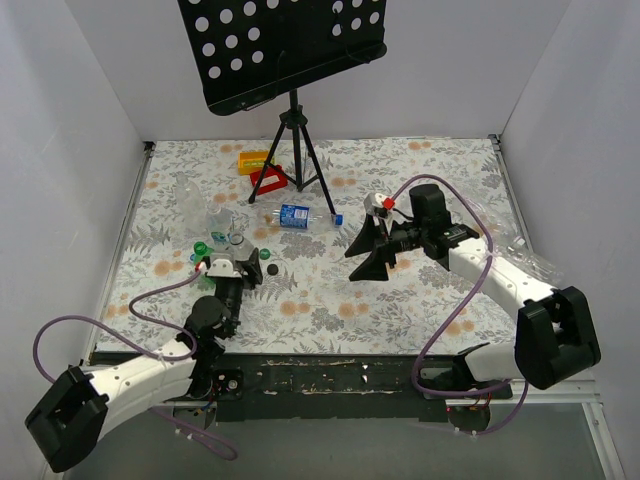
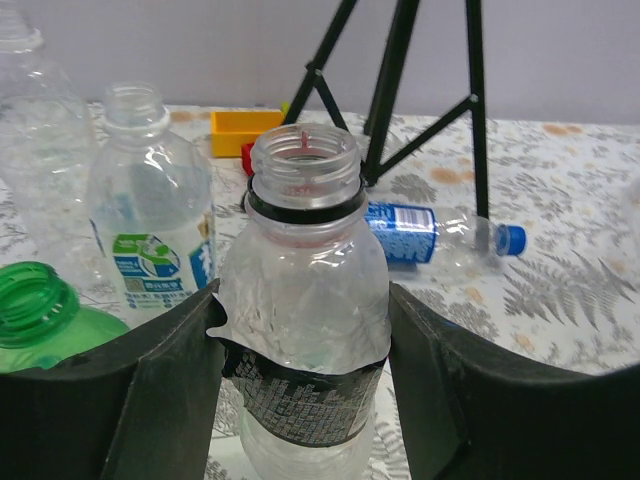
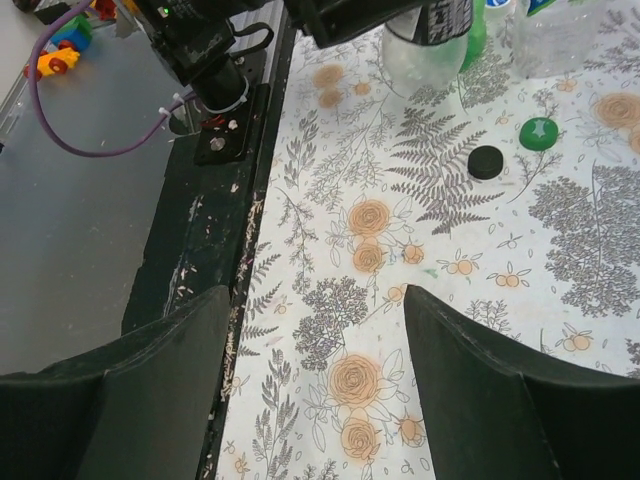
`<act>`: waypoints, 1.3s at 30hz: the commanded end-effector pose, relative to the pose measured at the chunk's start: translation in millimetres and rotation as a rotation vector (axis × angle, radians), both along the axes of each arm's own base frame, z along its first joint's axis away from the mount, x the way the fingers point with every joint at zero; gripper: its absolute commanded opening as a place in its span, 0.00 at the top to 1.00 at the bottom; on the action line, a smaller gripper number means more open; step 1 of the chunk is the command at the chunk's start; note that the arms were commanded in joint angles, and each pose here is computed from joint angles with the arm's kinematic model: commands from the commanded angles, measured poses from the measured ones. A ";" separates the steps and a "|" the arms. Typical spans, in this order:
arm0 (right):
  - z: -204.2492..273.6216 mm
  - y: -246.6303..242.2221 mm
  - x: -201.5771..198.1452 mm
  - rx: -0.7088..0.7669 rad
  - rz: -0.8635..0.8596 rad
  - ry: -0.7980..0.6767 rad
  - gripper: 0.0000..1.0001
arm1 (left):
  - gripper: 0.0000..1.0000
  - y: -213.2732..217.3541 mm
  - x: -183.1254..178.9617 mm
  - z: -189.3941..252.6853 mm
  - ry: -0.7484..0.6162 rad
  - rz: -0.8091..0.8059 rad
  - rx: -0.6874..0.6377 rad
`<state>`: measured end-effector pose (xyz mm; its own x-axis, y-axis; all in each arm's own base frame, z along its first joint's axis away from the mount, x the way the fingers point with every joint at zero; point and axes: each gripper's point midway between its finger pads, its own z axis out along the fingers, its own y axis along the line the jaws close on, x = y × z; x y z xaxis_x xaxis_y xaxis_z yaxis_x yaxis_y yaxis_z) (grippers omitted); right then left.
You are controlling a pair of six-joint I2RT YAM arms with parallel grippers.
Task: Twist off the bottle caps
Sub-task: Place the plastic bottle at the center of the board.
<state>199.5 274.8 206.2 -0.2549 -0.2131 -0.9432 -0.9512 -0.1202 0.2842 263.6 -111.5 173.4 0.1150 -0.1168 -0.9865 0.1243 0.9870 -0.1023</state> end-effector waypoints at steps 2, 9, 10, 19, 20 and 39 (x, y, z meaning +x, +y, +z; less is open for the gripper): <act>-1.1 2.1 -2.5 0.039 0.054 -0.029 0.22 | 0.86 20.9 9.6 -11.5 -0.009 0.094 0.027; -1.8 -1.5 -3.6 0.048 0.061 -0.019 0.22 | 0.84 24.0 25.7 -23.2 0.061 0.135 0.085; -1.6 -1.8 -3.6 0.050 0.063 -0.020 0.22 | 0.84 26.4 26.7 -26.2 0.067 0.143 0.093; 2.2 -6.5 -7.0 0.067 0.072 -0.015 0.22 | 0.80 22.6 32.9 -65.9 0.149 0.094 0.172; 2.5 -7.0 -7.1 0.068 0.071 -0.016 0.22 | 0.79 24.6 34.4 -65.4 0.146 0.102 0.176; 7.4 -13.6 -8.6 0.090 0.076 -0.014 0.22 | 0.34 33.7 39.3 -62.6 0.143 0.105 0.118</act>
